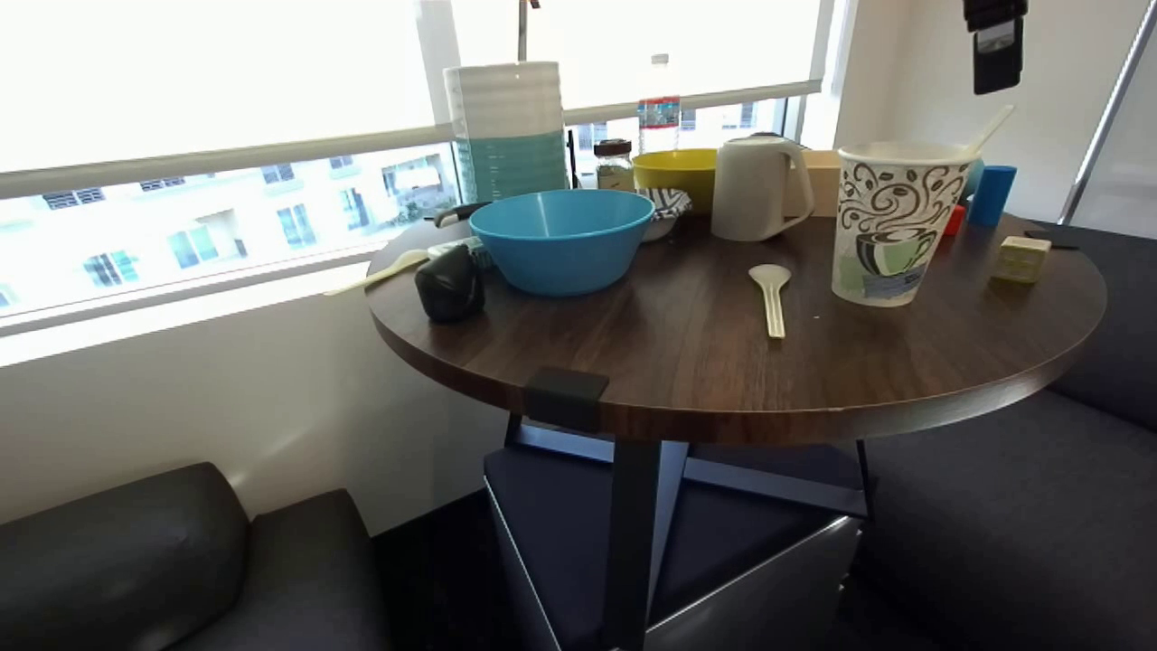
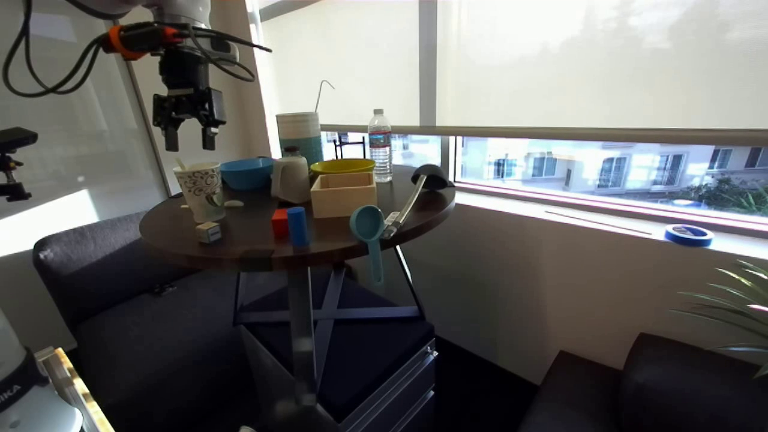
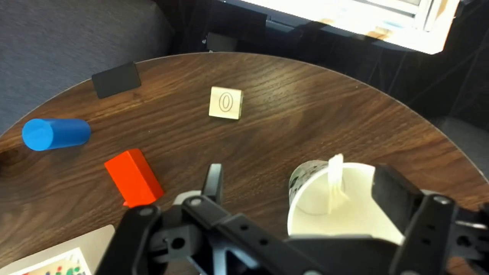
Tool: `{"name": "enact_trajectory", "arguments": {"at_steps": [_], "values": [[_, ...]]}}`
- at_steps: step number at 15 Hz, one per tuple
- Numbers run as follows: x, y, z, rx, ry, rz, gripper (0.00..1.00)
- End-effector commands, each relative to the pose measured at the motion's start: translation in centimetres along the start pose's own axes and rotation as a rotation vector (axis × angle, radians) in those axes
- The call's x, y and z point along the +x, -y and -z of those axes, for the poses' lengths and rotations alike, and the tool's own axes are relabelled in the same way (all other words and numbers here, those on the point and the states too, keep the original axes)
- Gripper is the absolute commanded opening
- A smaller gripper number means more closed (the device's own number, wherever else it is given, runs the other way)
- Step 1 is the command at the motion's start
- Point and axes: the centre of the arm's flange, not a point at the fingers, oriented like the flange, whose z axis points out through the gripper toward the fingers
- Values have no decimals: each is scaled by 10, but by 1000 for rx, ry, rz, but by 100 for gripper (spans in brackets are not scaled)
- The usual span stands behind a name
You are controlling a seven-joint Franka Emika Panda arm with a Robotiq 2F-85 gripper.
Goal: Remove the spoon from the cup, then put the fork on the cup
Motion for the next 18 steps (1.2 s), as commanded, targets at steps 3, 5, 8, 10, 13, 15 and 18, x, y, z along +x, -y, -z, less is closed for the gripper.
{"name": "enact_trajectory", "arguments": {"at_steps": [3, 5, 8, 10, 13, 15, 18], "values": [[-5, 18, -12, 160, 17, -59, 100], [-5, 17, -16, 204, 19, -146, 100], [-4, 11, -25, 197, 2, -282, 100], [-4, 8, -28, 198, -4, -353, 100], [-2, 6, -33, 212, -8, -438, 100], [-2, 9, -36, 214, -4, -473, 100], [-6, 7, -35, 215, -10, -523, 73]]}}
